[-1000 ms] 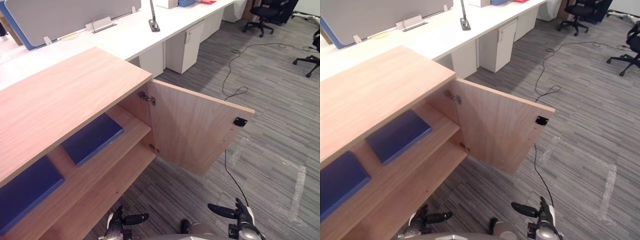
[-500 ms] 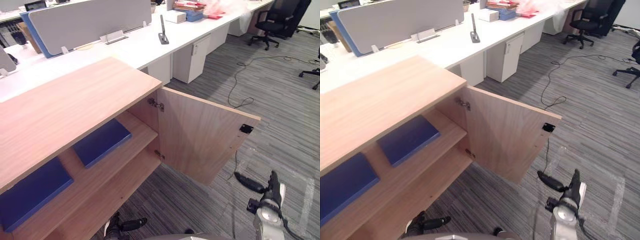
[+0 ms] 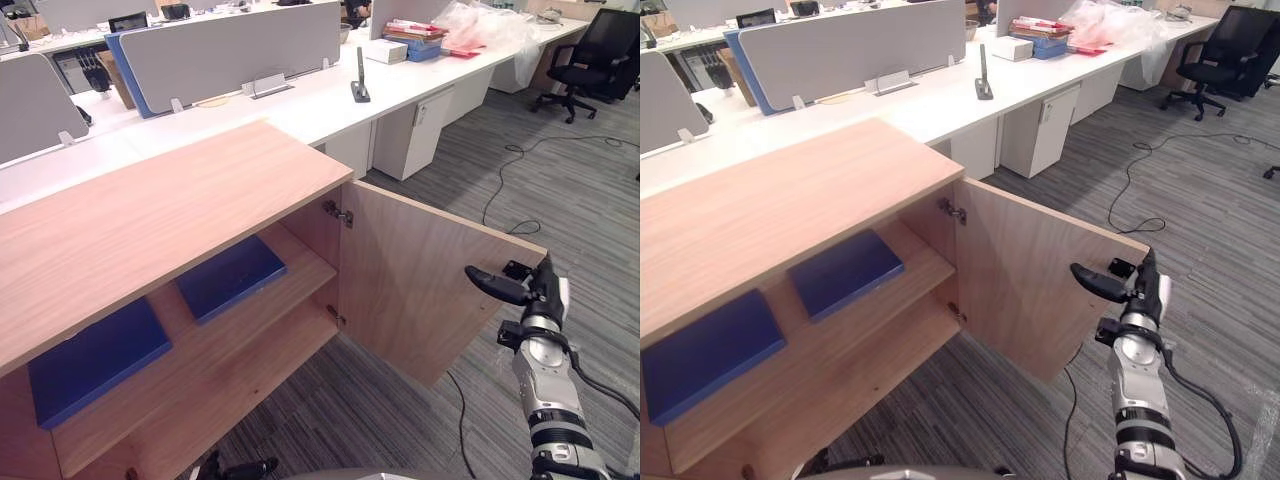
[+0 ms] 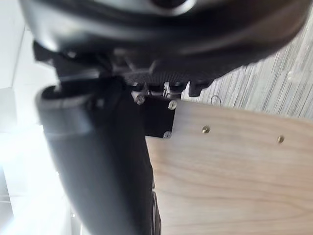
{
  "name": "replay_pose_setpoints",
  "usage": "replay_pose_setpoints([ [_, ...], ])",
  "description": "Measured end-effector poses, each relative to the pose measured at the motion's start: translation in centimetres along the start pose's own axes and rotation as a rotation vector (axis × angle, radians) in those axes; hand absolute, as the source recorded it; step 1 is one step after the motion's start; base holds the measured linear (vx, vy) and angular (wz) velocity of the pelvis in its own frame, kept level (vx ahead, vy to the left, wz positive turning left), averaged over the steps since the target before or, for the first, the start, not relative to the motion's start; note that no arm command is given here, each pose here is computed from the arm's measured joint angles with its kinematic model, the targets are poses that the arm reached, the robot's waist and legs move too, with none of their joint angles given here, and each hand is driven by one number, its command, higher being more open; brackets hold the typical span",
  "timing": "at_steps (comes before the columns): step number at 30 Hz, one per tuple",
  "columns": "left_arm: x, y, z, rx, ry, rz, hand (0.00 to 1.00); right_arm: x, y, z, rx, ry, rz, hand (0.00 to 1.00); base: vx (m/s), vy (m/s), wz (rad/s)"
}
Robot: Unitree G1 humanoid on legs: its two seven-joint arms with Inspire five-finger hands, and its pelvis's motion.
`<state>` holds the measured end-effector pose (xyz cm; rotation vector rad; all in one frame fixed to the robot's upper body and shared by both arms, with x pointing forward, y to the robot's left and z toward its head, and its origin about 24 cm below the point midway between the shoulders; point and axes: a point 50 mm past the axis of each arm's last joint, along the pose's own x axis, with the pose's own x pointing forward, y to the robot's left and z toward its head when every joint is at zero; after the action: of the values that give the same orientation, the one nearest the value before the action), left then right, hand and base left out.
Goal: Walk over to the cabinet, pick up the folder, carry it to the office cabinet, place the folder inside the office cabinet, then close the office cabinet door
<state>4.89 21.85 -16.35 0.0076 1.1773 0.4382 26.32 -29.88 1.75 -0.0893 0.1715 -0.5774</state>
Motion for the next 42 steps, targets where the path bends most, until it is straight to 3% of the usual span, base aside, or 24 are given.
replay_pose_setpoints([
  [10,-0.2,0.9,-1.5,-0.056,0.055,0.036,1.00,0.3,0.7,-0.2,-0.159,-0.004,0.114,1.00,-0.04,-0.004,-0.03],
  [15,-0.1,1.1,-1.5,-0.055,0.062,0.042,1.00,-0.5,1.6,-0.9,-0.358,-0.029,0.250,1.00,-0.06,-0.032,-0.12],
  [18,0.0,1.5,-1.5,-0.044,0.068,0.052,1.00,-1.7,1.8,-2.2,-0.601,-0.048,0.388,1.00,-0.06,-0.051,-0.29],
  [21,0.1,2.1,-1.5,0.003,0.076,0.063,1.00,-4.4,2.1,-4.0,-0.868,-0.063,0.667,1.00,-0.02,-0.083,-0.28],
  [23,0.4,2.0,-0.7,0.041,0.063,0.060,1.00,-7.7,2.1,-6.5,-1.115,-0.020,1.037,1.00,-0.01,-0.077,-0.12],
  [27,0.8,1.6,1.2,0.007,0.015,0.053,1.00,-14.4,3.8,-9.6,-1.120,0.022,1.489,1.00,-0.01,-0.045,0.05],
  [30,1.0,1.6,1.9,0.011,-0.005,0.059,1.00,-15.2,4.3,-9.1,-1.122,-0.040,1.562,1.00,-0.03,0.016,0.01],
  [42,0.9,1.5,1.7,0.045,-0.012,0.061,1.00,-16.8,6.9,-9.1,-1.089,-0.147,1.584,1.00,0.01,0.002,0.05],
])
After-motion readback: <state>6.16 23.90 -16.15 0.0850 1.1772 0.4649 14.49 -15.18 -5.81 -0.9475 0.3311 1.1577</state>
